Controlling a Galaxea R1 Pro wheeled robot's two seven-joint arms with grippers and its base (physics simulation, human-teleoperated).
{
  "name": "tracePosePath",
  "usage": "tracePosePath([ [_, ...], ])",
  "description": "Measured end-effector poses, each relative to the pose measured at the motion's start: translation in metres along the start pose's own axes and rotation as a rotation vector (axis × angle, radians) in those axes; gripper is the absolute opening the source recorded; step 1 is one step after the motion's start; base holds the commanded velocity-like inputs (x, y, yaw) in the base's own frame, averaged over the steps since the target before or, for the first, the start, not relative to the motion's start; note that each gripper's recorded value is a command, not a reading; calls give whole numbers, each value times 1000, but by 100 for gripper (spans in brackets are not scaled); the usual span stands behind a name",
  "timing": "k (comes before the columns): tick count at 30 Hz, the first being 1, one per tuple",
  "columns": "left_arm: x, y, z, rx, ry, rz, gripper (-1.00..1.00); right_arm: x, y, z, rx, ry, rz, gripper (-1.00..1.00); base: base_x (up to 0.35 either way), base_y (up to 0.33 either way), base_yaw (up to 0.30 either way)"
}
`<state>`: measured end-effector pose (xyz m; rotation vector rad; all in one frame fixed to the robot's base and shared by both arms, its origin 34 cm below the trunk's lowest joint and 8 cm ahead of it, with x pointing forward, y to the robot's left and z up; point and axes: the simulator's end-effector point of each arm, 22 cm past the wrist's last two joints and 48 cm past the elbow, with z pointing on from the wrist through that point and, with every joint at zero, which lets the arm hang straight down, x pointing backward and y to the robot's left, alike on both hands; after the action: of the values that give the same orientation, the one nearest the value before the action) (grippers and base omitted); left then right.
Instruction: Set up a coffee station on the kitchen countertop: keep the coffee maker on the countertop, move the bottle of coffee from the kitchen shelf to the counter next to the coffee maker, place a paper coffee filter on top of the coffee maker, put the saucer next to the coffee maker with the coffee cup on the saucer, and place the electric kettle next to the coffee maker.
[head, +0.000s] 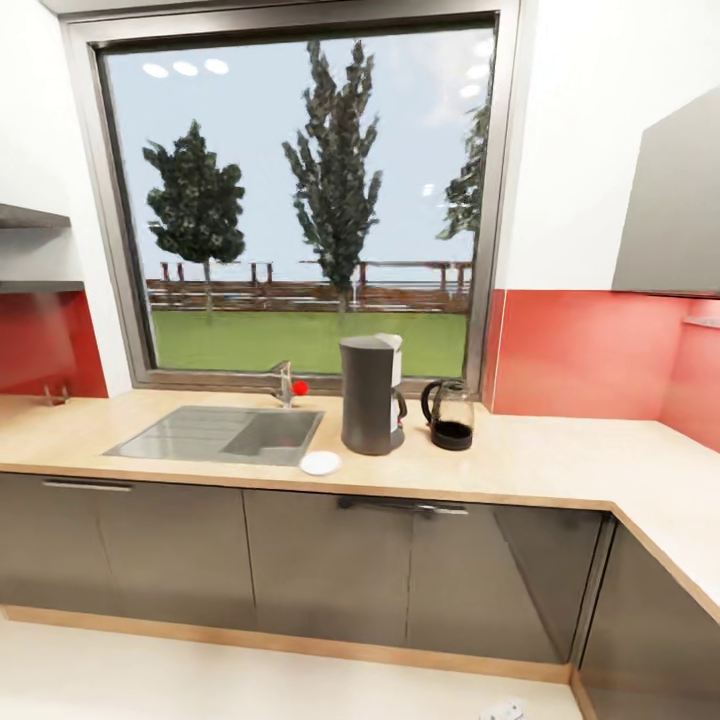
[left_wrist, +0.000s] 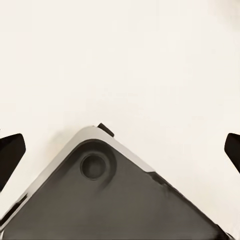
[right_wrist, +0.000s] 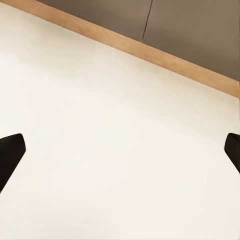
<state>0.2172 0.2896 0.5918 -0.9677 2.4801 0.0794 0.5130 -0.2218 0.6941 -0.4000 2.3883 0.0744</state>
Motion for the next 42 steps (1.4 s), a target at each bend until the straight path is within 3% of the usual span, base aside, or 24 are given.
tracePosePath([
  [42,1,-1,0,4,1,6,100,4,0,0,12,13,-4,100,194,295,0],
])
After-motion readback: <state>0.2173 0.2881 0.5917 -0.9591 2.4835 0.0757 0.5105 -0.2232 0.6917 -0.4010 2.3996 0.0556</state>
